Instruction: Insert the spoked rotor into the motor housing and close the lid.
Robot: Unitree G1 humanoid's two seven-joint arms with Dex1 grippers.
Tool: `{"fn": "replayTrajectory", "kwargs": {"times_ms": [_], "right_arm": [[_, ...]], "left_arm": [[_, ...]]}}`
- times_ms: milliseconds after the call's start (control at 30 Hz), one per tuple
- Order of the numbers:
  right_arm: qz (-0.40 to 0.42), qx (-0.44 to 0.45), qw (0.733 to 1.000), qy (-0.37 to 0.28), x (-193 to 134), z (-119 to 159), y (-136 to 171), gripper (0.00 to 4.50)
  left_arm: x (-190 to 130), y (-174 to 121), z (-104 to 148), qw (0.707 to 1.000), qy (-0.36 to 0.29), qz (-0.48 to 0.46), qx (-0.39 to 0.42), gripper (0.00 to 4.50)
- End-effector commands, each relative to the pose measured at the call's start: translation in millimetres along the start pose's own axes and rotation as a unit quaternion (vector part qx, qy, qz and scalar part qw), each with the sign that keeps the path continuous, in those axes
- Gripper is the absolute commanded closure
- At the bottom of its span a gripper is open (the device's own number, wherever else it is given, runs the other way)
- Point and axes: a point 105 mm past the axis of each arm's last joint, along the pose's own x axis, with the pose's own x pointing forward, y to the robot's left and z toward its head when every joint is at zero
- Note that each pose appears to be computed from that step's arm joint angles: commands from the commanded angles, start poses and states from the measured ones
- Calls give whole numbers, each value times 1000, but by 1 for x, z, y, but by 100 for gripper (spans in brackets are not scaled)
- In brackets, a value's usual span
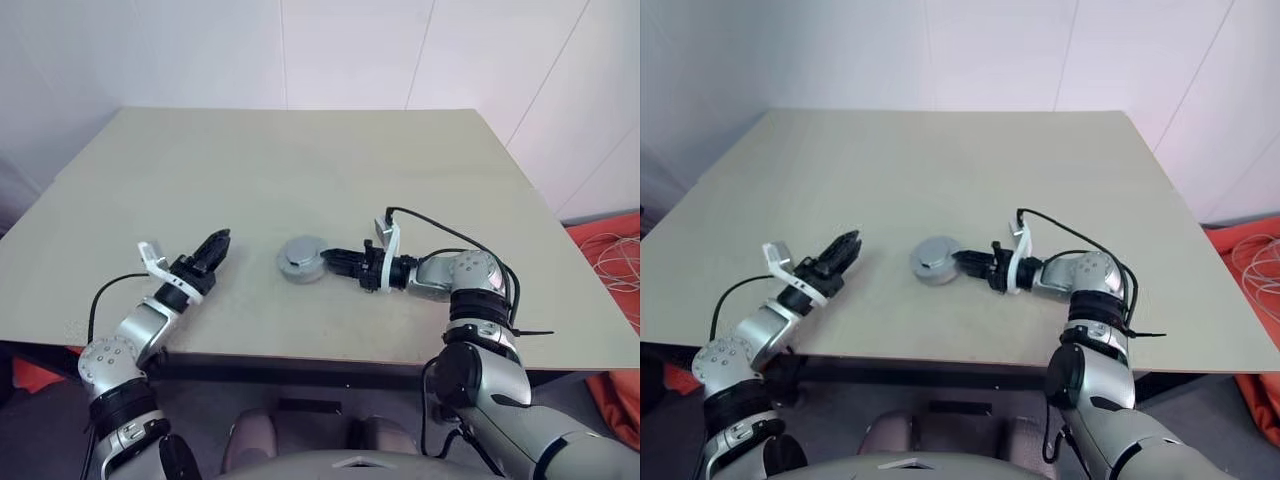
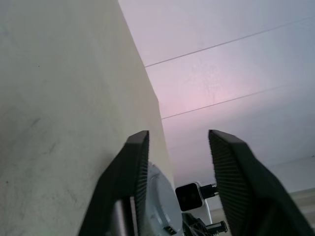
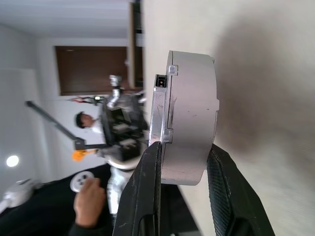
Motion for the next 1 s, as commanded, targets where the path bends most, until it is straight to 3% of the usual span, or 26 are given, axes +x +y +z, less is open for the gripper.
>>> {"fn": "replayTrajectory", "kwargs": {"times_ms": [33, 167, 200, 533, 867, 1000], "right_arm": [[76, -42, 996, -21, -3, 16, 45, 342], [83, -51, 995, -18, -2, 16, 52, 342], [87, -52, 995, -17, -1, 15, 54, 342], [104, -85, 991, 9, 9, 4, 70, 342], [111, -105, 988, 28, 11, -7, 73, 342], [114, -107, 987, 31, 11, -8, 73, 342]], "left_arm": [[1, -7, -7, 999, 9, -23, -29, 138], [4, -6, -23, 997, 43, -20, -53, 8], [6, -6, -26, 997, 52, -19, -57, 0], [22, -43, -39, 989, 94, -91, -75, 0], [27, -51, -42, 987, 99, -100, -83, 0], [28, -52, -42, 986, 99, -101, -85, 122]]}}
